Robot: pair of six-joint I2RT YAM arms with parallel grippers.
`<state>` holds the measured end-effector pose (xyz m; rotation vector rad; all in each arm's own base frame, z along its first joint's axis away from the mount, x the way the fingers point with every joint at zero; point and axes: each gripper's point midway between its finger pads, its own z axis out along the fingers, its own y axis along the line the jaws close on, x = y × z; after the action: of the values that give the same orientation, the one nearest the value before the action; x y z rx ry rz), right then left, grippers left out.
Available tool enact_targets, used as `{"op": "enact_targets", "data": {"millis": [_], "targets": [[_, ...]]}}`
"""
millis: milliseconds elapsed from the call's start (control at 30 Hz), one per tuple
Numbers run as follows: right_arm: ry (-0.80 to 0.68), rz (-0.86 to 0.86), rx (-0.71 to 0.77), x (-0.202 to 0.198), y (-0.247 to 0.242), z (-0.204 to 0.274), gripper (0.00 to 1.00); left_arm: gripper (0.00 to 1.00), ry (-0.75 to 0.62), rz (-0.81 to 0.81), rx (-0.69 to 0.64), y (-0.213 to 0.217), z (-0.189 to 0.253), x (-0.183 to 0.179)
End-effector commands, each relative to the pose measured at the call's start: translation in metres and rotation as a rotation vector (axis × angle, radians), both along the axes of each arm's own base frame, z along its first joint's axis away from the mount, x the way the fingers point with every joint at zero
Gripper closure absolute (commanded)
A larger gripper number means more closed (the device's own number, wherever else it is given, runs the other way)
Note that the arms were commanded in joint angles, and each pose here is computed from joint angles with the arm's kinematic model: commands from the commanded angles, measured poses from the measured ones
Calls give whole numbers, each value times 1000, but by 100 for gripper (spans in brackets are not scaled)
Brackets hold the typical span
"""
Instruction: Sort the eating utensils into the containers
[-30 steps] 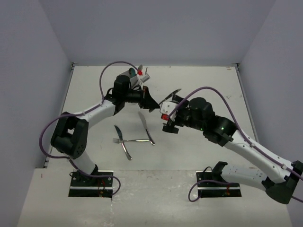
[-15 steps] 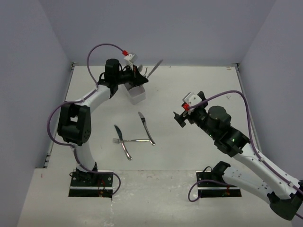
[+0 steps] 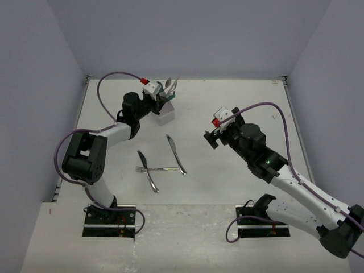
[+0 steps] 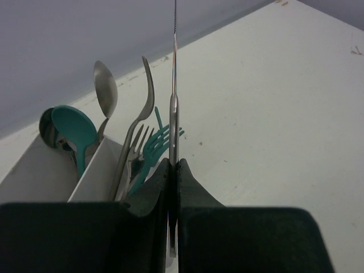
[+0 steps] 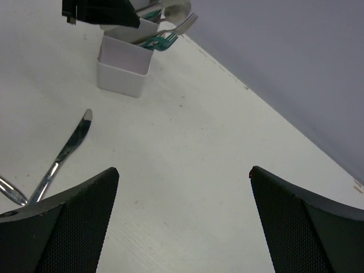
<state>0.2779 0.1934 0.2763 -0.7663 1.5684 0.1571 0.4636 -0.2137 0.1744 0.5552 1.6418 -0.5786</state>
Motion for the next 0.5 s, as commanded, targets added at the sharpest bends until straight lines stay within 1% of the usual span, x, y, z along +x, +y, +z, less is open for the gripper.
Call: {"op": "enact_targets", "data": {"millis": [0,100,167,267,300,467], "targets": [[-33,-36,46,12,2,21,1,100,-248,33,18,3,40,19],[-19,-37,47,15,3,18,1,100,-246,22,44,2,27,23],[-20,-39,47,16,2,18,1,100,-249,3,45,-1,22,21],[-17,-48,45,18,0,17,1,100,-278,19,33,4,16,17],[-15,-46,43,18,0,16,1,100,-284,-5,32,2,12,12],[3,-35,33,18,2,8,1,100,-262,-39,81,0,-11,12]]}}
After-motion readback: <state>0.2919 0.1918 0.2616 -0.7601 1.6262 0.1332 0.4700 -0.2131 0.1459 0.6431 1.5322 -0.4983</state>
